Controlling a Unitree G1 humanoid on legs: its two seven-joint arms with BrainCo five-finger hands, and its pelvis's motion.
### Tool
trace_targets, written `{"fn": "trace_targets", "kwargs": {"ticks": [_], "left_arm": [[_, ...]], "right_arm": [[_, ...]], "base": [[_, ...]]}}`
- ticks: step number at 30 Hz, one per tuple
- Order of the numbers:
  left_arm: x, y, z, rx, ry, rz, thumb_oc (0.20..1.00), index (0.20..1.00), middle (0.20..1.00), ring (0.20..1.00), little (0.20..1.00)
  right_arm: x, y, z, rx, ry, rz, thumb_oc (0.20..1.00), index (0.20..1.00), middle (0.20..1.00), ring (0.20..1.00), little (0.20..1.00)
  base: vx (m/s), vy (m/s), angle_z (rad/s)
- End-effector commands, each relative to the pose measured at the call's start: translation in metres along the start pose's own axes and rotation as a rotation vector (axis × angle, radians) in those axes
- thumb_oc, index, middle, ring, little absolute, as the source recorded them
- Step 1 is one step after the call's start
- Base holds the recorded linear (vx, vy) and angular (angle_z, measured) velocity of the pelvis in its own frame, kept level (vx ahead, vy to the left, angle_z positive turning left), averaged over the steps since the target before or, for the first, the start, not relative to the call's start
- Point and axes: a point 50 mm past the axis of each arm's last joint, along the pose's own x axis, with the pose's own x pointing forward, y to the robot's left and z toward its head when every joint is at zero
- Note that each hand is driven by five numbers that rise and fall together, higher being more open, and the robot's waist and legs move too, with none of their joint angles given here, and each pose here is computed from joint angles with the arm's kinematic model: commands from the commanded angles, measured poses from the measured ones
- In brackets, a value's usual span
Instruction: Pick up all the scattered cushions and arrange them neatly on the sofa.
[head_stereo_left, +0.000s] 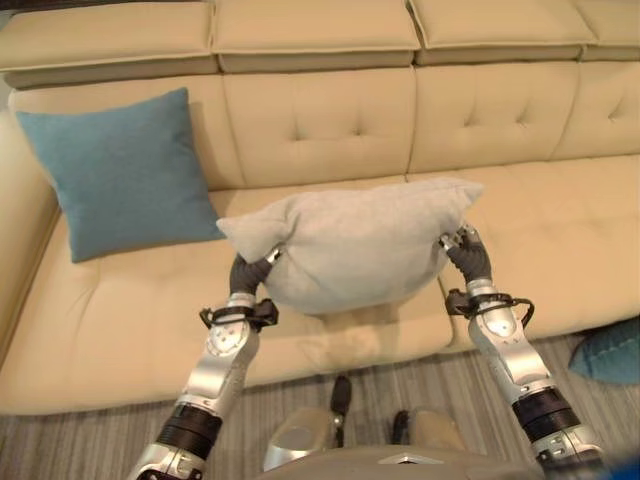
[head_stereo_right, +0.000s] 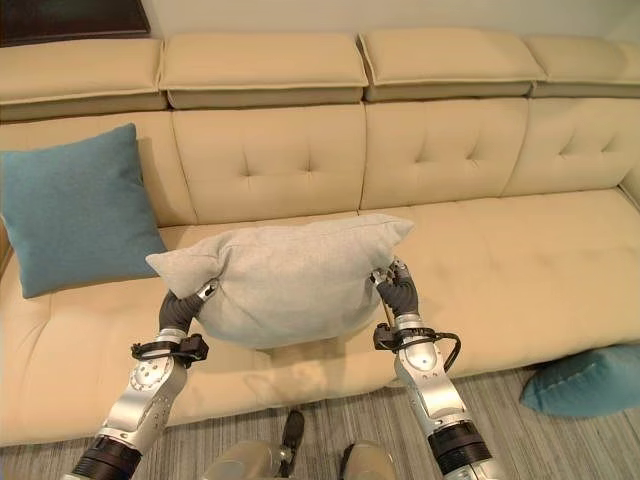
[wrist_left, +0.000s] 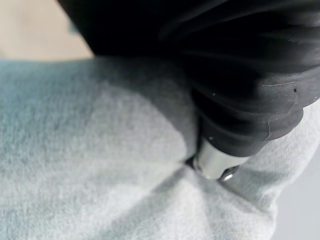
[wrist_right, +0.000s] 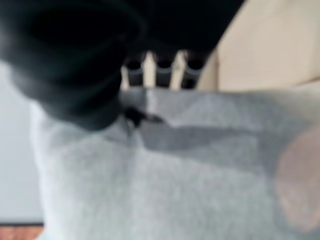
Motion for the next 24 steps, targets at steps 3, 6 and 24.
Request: {"fn": "trace_targets", "kwargs": {"ticks": [3, 6, 24], "left_arm": [[0.006, -0.030, 0.048, -0.081, -0.258, -0.129, 0.200, 0.200, 0.200, 0.200, 0.200], [0.006, -0.029, 0.047, -0.074, -0.259, -0.126, 0.200, 0.200, 0.200, 0.200, 0.200], [0.075, -0.076, 0.126, -0.078, -0.464, -0.131, 0.200, 0.200, 0.200, 0.200, 0.200]], "right_arm": [[0.018, 0.027, 0.044, 0.030, -0.226, 0.110, 0.200, 0.200, 0.200, 0.200, 0.200], [0.018, 0.027, 0.042, 0.032, -0.215, 0.108, 0.200, 0.200, 0.200, 0.200, 0.200], [0.083, 0.047, 0.113, -0.073, -0.382, 0.090, 0.200, 0.200, 0.200, 0.200, 0.200]], "base": [[0.10, -0.058, 0.04], [0.13, -0.094, 0.18], [0.01, -0.090, 0.18]]}}
